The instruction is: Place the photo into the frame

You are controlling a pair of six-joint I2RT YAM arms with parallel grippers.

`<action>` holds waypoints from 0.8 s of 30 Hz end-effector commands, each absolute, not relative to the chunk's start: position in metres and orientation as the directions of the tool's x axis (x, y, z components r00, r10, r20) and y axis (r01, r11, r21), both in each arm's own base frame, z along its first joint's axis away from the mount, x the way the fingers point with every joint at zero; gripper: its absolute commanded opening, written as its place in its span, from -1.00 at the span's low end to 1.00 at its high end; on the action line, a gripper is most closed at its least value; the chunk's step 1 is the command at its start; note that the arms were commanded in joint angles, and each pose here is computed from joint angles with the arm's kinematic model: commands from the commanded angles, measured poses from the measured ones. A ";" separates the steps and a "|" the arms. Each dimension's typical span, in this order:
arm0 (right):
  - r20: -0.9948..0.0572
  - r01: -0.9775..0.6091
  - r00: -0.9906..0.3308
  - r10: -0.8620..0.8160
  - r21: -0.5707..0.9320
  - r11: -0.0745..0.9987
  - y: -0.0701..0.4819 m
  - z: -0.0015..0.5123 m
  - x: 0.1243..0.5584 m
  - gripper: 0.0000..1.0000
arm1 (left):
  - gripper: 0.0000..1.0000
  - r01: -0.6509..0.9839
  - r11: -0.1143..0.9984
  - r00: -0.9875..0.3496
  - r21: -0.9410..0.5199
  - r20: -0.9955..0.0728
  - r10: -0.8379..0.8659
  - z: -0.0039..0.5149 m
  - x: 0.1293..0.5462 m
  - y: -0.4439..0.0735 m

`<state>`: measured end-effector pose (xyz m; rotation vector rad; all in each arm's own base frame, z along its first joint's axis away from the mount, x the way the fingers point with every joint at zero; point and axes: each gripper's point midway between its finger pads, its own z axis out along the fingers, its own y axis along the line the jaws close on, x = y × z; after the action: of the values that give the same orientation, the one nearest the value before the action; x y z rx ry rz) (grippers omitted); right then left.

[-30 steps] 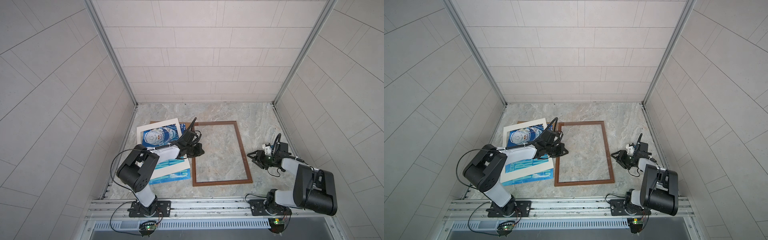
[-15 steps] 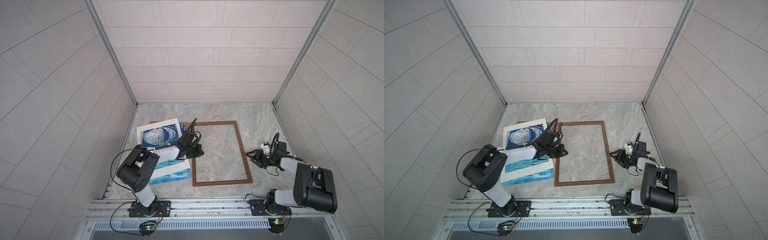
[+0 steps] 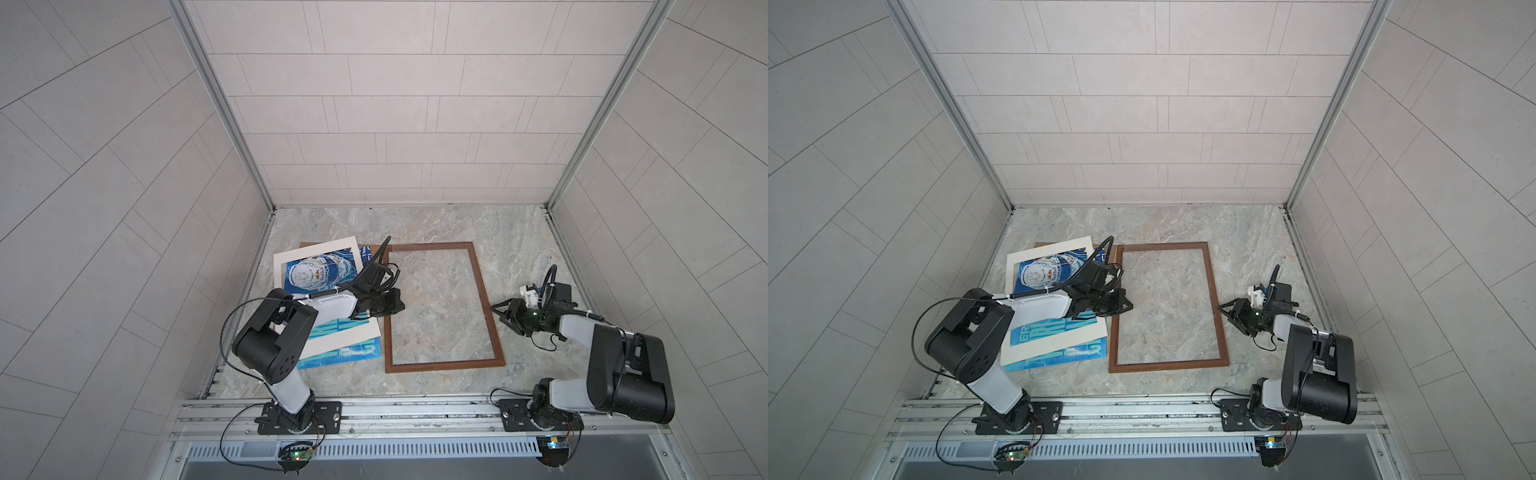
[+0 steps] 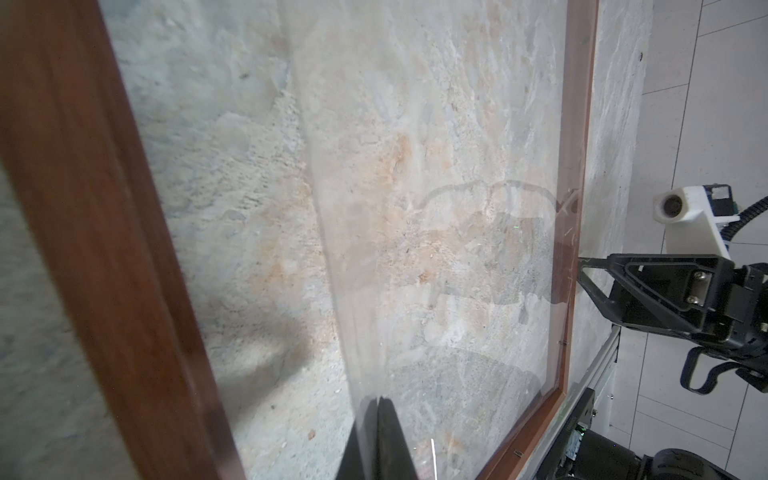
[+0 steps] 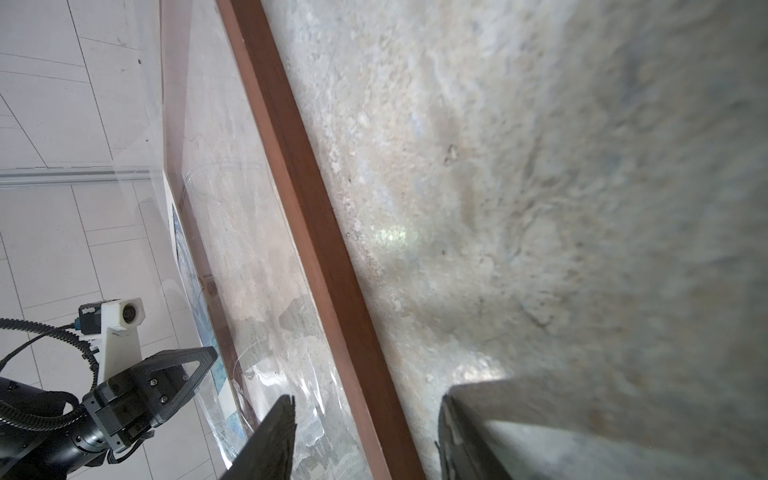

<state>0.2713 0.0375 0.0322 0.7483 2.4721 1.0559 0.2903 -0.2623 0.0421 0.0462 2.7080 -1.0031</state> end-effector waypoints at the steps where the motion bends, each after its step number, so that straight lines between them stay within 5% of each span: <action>1: -0.040 0.417 -0.799 0.600 0.683 0.600 0.037 0.011 0.253 0.03 | -1.00 0.129 0.764 -0.970 -0.632 -0.242 -0.036 0.039 0.287 -0.261; 24: -0.037 0.412 -0.804 0.593 0.683 0.603 0.043 0.008 0.254 0.03 | -1.00 0.130 0.751 -0.977 -0.647 -0.213 -0.015 0.035 0.278 -0.262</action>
<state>0.2741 0.0444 0.0321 0.7283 2.4762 1.0671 0.2865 -0.2599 0.0368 0.0453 2.7171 -1.0059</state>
